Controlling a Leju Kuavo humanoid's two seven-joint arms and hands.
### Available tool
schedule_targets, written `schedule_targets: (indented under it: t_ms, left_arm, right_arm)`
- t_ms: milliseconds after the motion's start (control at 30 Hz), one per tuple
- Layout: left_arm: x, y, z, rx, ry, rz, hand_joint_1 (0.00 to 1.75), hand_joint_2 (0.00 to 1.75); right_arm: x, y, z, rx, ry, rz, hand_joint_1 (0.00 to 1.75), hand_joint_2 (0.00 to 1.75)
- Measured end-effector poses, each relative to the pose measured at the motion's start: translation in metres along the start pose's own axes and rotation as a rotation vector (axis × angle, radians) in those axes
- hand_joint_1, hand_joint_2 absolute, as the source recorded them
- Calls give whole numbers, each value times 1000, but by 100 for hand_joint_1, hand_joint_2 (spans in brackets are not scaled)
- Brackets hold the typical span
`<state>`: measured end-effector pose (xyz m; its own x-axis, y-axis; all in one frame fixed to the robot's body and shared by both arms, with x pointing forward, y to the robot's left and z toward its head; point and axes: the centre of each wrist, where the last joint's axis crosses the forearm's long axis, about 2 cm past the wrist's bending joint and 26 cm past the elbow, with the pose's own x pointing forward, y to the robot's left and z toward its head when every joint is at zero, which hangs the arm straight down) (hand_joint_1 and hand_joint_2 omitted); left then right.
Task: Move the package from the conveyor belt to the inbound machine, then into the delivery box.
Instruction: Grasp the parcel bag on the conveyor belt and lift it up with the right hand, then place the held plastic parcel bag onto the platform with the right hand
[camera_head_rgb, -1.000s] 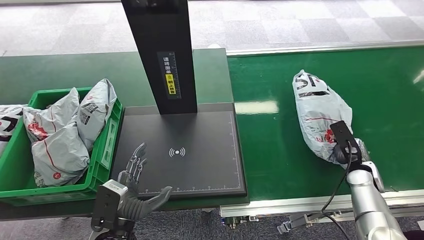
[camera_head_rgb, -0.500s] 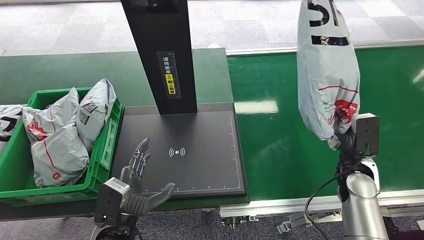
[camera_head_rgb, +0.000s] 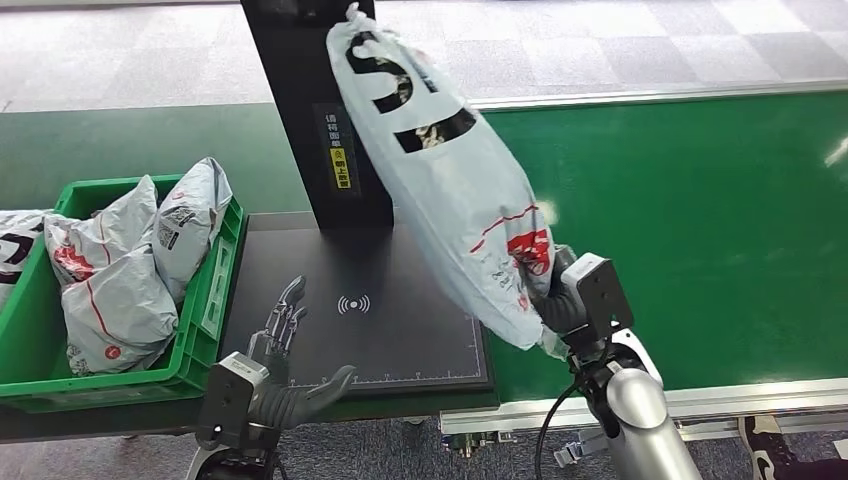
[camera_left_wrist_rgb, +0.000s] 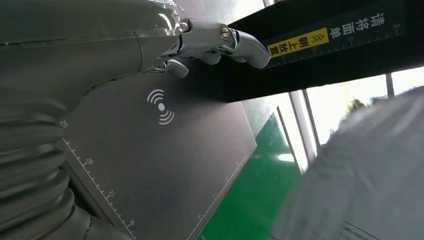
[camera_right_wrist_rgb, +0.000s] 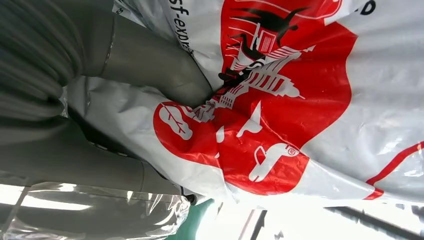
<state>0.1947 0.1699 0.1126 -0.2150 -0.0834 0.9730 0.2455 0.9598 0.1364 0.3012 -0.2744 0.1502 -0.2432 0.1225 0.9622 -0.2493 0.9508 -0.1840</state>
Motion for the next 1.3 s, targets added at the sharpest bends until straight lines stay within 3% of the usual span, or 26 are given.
schedule_targets:
  t_ms: [167,400,733,1133,1267,1300]
  left_arm:
    - [1,-3,-4,-18,-4,3,0,175]
    - [1,-6,-4,-36,7,7,0,175]
    - [-1,-12,4,-38,29,10,0,175]
    - [-1,-14,8,-26,43,7,0,175]
    - [-1,-16,9,-20,44,7,0,175]
    - [-1,-16,9,-19,44,7,0,175]
  right_arm:
    - [-2,49,-1,235,80,-119,175,175]
    - [-21,84,24,369,191,-167,175,175]
    - [-38,88,39,384,285,-104,175,175]
    - [-43,82,41,339,295,-22,175,175]
    - [-45,72,39,268,282,49,1,175]
    - [-45,70,39,259,280,54,0,175]
